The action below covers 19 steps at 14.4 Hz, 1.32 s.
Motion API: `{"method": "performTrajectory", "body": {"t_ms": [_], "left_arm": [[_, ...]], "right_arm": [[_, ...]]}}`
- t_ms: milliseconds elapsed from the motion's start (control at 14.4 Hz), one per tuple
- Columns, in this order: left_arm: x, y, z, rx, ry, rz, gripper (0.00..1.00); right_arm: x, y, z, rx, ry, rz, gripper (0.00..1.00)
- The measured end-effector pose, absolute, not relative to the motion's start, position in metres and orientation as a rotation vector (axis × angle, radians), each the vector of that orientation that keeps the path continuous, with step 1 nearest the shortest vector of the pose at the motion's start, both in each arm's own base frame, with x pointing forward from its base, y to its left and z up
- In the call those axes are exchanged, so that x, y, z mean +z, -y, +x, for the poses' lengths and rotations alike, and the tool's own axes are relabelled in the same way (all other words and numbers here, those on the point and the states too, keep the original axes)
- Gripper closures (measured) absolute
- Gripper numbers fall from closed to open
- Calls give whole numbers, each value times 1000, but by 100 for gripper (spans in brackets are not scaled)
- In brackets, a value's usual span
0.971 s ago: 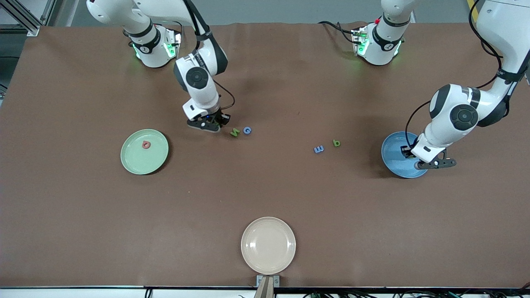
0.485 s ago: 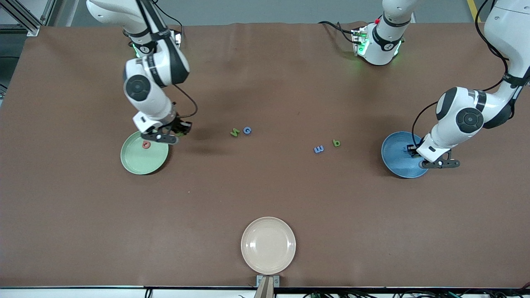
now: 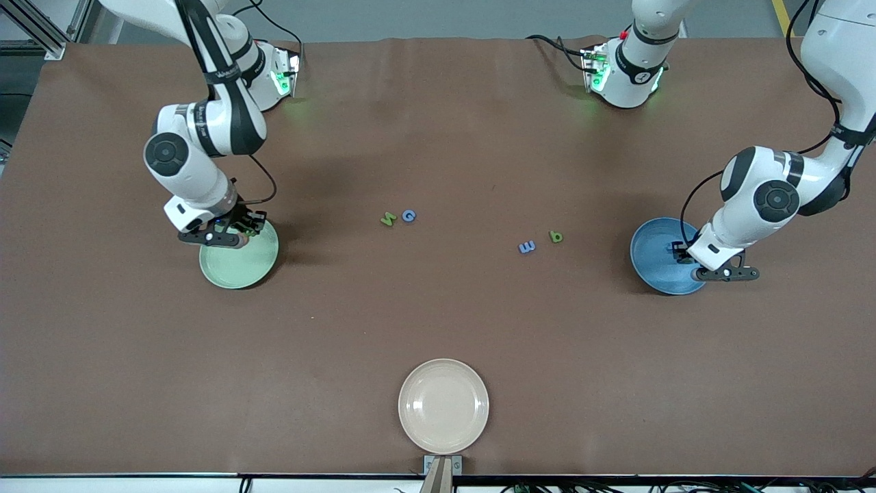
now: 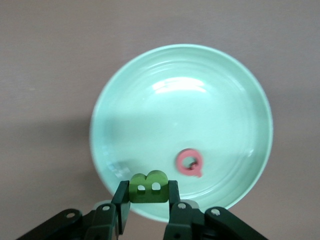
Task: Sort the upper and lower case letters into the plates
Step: 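Place B in the green plate while the left gripper returns to letters, then grasp green q with the left gripper while the right gripper grasps green M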
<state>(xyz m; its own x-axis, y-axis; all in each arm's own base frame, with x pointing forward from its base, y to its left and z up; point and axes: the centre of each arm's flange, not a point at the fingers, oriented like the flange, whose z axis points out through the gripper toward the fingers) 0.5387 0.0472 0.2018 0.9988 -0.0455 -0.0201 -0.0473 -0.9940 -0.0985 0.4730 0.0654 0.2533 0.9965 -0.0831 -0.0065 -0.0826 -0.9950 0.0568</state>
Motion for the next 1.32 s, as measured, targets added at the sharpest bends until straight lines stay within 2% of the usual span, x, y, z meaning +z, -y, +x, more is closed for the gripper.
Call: {"method": "performTrajectory", "body": {"t_ms": [347,694,1110,1179,1318], "left_arm": [[238,8,553,58,-123,-3035,0],[263,104,538,63,161,-3081,0],[245,224,494,103,332,-3101,0],[241,236,488,101,336,-3111,0],[232,246,480,76,360,-3130,0]], "right_arm": [[229,-56,469,-17,112,3034,65],[212,-75,464,-53,164,3052,65],[207,-79,464,-54,183,3052,65],[207,-76,465,-52,193,3053,60],[208,-74,467,-49,204,3054,41]]}}
